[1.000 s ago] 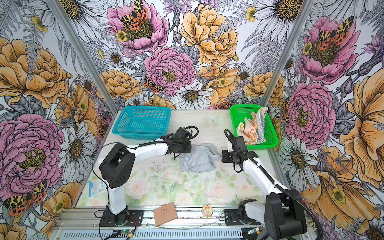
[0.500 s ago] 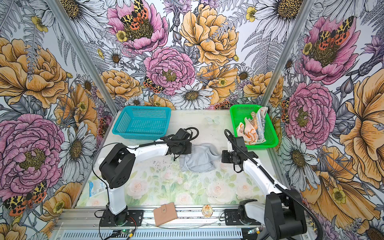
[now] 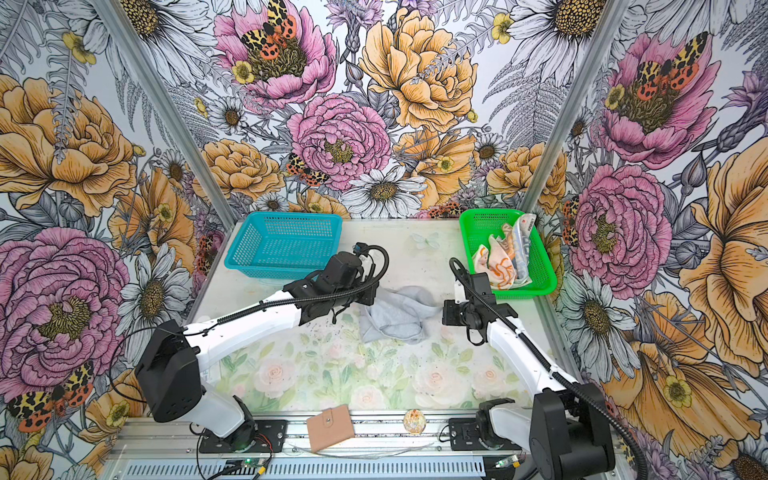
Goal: Fold and stack the towels
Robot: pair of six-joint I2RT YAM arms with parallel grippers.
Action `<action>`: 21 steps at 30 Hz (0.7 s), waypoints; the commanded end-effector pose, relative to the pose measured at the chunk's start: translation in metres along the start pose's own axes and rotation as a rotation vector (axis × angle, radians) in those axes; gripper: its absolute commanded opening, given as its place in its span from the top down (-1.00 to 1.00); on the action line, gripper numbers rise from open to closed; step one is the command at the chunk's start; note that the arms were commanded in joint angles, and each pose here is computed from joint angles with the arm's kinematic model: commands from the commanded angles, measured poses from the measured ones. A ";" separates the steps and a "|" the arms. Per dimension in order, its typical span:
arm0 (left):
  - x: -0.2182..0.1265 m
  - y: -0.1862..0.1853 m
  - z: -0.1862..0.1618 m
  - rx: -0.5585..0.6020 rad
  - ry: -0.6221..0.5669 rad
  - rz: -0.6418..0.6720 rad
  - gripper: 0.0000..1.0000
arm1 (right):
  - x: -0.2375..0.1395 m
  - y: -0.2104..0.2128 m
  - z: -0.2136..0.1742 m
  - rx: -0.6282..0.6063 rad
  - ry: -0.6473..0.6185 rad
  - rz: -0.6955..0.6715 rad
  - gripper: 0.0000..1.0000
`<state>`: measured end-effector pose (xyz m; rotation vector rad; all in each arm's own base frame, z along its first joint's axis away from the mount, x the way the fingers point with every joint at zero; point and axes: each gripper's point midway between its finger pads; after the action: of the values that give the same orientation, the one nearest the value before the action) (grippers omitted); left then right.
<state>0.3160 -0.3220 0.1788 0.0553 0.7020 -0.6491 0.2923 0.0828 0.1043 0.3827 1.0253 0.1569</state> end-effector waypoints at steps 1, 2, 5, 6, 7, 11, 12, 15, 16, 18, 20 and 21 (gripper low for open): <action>-0.010 -0.026 -0.016 0.069 -0.050 -0.140 1.00 | -0.010 0.010 0.009 0.024 -0.043 0.047 1.00; -0.012 -0.032 -0.026 0.071 -0.046 -0.164 1.00 | -0.010 0.011 0.007 0.032 -0.036 0.054 1.00; -0.010 -0.039 -0.066 0.064 0.024 -0.186 1.00 | -0.005 0.012 -0.003 0.047 0.000 0.075 1.00; -0.008 -0.036 -0.080 0.052 0.052 -0.169 1.00 | -0.003 0.011 -0.006 0.049 0.010 0.073 1.00; -0.006 -0.033 -0.093 0.034 0.075 -0.150 1.00 | -0.001 0.009 -0.008 0.049 0.017 0.067 1.00; -0.006 -0.023 -0.118 -0.015 0.100 -0.102 0.93 | 0.002 0.007 -0.012 0.048 0.029 0.062 1.00; -0.006 -0.021 -0.121 -0.025 0.098 -0.096 0.85 | 0.002 0.007 -0.012 0.048 0.028 0.061 1.00; -0.005 -0.020 -0.126 -0.043 0.085 -0.099 0.55 | 0.002 0.007 -0.010 0.045 0.026 0.061 1.00; -0.004 -0.019 -0.127 -0.046 0.082 -0.098 0.47 | 0.002 0.007 -0.010 0.045 0.026 0.061 1.00; -0.002 -0.017 -0.127 -0.050 0.076 -0.092 0.36 | 0.002 0.007 -0.010 0.045 0.029 0.059 1.00; -0.001 -0.014 -0.124 -0.054 0.063 -0.082 0.34 | 0.002 0.006 -0.010 0.044 0.026 0.058 1.00; 0.000 -0.013 -0.122 -0.057 0.059 -0.072 0.34 | 0.003 0.006 -0.010 0.043 0.026 0.055 1.00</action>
<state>0.2245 -0.2976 0.0717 0.0439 0.8553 -0.7235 0.2811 0.0911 0.0975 0.4441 1.0612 0.1865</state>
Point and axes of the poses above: each gripper's point midway between its finger pads, its own x axis out along the fingers, its own y axis along the line the jaws close on, z = x × y, and after that the axes turned 10 degrees about x, right-handed
